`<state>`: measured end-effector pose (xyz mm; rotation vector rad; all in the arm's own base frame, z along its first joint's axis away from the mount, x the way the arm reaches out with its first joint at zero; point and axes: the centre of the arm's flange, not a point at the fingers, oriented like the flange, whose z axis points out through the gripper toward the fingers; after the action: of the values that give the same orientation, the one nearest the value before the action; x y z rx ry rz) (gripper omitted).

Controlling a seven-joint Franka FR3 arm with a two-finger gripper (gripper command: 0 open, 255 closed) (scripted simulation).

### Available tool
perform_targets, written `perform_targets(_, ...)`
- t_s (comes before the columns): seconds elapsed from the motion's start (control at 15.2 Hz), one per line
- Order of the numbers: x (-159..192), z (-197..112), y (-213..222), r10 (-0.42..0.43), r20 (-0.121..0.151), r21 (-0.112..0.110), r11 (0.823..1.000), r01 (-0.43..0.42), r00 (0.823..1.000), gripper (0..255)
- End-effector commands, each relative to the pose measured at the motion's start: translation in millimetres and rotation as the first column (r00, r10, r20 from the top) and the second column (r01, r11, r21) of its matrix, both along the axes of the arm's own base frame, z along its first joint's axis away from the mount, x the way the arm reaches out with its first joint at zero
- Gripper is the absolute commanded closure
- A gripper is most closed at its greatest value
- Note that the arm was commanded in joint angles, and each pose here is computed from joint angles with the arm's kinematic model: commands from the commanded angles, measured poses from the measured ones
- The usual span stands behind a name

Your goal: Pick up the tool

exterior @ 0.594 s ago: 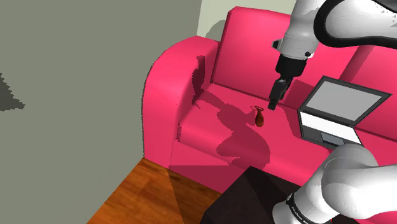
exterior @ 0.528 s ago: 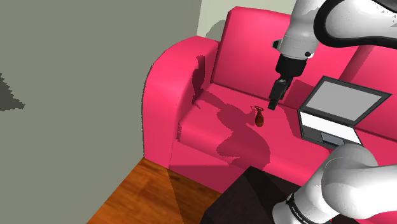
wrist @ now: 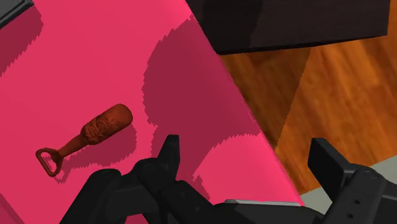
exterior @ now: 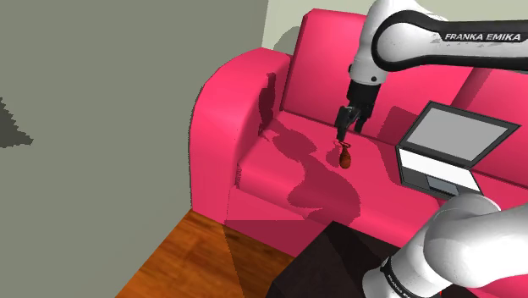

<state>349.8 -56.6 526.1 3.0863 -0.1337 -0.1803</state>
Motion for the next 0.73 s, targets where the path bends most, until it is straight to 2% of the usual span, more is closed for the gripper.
perform_targets(0.0,14.7,-16.0,-20.7,-0.067,-0.003,-0.001,0.998,0.067,0.998,0)
perform_targets(0.33,47.1,-49.9,-71.8,-0.227,-0.013,-0.002,0.974,0.227,0.974,0)
perform_targets(0.66,70.5,-84.1,-127.5,-0.381,-0.022,-0.005,0.925,0.381,0.924,0)
